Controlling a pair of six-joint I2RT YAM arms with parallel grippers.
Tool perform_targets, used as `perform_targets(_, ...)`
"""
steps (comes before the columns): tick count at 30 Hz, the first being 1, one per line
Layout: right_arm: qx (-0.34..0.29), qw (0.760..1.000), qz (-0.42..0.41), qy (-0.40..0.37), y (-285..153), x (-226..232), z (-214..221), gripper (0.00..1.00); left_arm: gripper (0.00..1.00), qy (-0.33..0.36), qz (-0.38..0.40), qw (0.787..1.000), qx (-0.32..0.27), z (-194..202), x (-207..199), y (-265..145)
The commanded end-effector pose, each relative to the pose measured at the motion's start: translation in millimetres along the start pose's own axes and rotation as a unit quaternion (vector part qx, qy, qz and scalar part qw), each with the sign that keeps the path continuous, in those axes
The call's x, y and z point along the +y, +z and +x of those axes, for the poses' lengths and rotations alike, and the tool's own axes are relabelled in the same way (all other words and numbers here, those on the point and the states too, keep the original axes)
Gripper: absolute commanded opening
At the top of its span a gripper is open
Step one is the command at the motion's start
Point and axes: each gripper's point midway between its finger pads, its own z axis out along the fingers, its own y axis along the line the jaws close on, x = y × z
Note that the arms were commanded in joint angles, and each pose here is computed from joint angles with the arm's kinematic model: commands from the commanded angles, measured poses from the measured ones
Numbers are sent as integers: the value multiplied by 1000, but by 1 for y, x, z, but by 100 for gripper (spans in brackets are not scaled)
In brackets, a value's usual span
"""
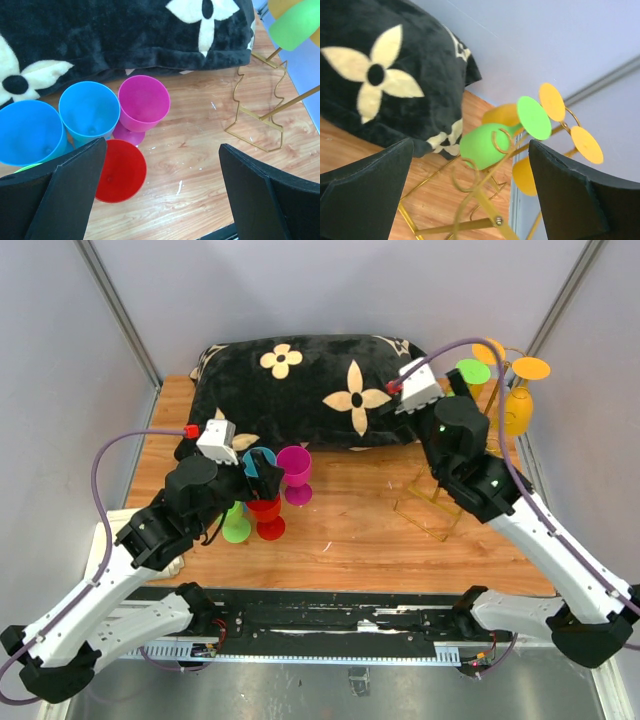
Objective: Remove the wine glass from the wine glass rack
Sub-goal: Pick up the wine glass from the wine rack.
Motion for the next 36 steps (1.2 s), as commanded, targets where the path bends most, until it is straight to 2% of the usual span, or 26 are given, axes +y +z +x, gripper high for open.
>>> perform_targets(1,-5,993,58,105,-14,-62,0,98,100,-6,-11,1000,-17,-7,6,-3)
perform_targets(5,-2,984,71,164,-16,-89,16,98,100,-6,-6,1000,-13,-5,4,-2)
perform_targets(12,43,965,93,241,-9,-123,62,98,100,4,-2,1000,-6,-5,3,-5)
perform_targets(17,53,938,144,312,-13,-164,91,98,100,10,-5,1000,-12,-10,6,-11)
perform_targets(22,64,915,171,361,-11,-187,117,98,100,10,-4,1000,-17,-12,6,-12)
perform_targets(25,56,893,184,407,-7,-197,131,100,100,11,-1,1000,-14,-12,4,-10)
perform_targets(31,41,854,203,477,5,-216,147,93,100,18,2,1000,-9,-9,3,-9)
perform_targets(36,26,835,216,505,18,-231,152,87,100,21,1,1000,-11,-12,4,-12)
